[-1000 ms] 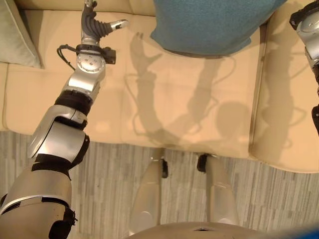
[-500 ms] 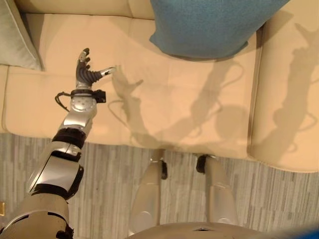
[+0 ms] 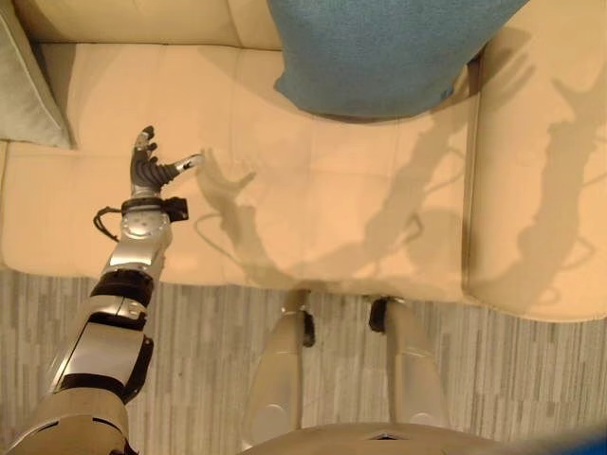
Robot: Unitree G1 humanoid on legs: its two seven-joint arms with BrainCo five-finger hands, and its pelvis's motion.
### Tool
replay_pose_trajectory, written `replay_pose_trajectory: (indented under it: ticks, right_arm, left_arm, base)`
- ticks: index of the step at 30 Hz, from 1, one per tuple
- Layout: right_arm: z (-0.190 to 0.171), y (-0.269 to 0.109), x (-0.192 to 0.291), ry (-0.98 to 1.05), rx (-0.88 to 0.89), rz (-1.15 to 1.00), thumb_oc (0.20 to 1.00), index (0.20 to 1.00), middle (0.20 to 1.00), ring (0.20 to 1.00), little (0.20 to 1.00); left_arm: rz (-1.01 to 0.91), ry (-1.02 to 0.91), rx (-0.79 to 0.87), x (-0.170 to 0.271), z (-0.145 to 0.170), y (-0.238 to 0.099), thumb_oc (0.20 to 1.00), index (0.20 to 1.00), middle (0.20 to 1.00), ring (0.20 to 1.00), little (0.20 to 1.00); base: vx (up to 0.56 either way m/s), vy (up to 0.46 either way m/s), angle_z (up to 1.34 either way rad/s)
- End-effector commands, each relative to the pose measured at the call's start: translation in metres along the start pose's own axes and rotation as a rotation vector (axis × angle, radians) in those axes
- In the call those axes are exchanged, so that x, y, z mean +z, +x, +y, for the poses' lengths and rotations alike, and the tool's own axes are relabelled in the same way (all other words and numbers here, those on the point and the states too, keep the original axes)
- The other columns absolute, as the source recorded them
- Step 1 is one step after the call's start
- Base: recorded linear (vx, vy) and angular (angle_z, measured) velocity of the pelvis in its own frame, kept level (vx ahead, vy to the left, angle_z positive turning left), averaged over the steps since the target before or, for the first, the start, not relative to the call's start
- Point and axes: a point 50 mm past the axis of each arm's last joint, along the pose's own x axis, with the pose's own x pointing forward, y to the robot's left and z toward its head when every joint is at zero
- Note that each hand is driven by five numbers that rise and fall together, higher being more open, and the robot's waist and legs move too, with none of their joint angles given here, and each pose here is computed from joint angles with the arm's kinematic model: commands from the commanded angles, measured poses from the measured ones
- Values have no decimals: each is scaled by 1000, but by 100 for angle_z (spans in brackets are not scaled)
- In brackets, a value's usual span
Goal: Pick up all the scattered cushions and arrange them neatly on the sofa.
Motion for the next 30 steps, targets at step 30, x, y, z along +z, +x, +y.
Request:
replay_pose_trajectory:
  ticks: [30]
  right_arm:
    - [61, -406, -268, -350, 1110, 987, 1000, 1000, 1000, 1000, 1000]
  left_arm:
    - [1201, 316, -280, -240, 30, -291, 1000, 1000, 1000, 1000, 1000]
  base:
    - [21, -32, 0]
